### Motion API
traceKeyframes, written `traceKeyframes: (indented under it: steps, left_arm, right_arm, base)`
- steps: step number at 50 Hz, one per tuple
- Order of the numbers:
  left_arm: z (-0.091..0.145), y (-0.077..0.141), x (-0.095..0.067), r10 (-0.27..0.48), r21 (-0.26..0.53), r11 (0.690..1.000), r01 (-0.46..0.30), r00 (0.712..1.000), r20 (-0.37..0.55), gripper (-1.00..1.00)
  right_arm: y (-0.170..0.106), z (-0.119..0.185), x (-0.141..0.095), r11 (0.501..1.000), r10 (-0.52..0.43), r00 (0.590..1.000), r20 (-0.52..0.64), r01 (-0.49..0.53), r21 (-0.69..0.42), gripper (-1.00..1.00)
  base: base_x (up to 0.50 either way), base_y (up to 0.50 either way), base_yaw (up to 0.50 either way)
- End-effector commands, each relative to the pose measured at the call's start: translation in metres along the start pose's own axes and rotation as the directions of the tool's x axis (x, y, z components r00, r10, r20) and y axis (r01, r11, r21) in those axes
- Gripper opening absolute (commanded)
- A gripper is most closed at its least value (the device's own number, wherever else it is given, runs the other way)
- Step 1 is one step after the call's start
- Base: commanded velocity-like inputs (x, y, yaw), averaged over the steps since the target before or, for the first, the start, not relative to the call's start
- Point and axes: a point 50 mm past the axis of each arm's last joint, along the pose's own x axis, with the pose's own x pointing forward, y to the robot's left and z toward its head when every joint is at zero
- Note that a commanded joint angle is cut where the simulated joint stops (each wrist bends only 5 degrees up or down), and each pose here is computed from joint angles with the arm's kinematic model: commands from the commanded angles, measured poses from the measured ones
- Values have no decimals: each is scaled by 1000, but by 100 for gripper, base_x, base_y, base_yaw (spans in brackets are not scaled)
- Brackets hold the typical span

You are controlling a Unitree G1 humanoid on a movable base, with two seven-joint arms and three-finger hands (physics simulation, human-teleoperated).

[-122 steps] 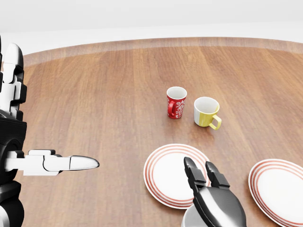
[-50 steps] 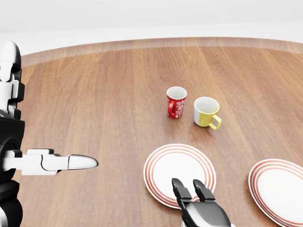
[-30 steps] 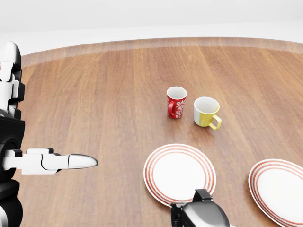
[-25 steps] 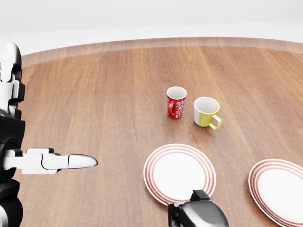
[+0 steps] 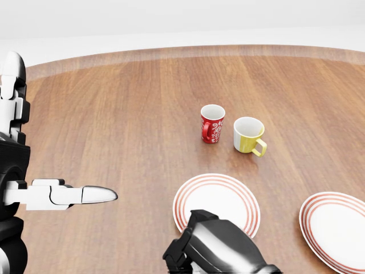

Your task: Put the white mug on the left plate.

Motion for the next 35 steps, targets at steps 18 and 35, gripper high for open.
traceKeyframes:
  steps: [18,35]
  left_arm:
    - [3,0,0,-1,2,1000,1,1000,10,100]
    - [2,0,0,-1,3,1000,1,1000,11,100]
  right_arm:
    - [-103,80,-30,849,-437,803,406,517,-109,-100]
    - [-141,35,17,911,-371,881,294,407,-69,-100]
  base:
    - [0,0,0]
    - [0,0,0]
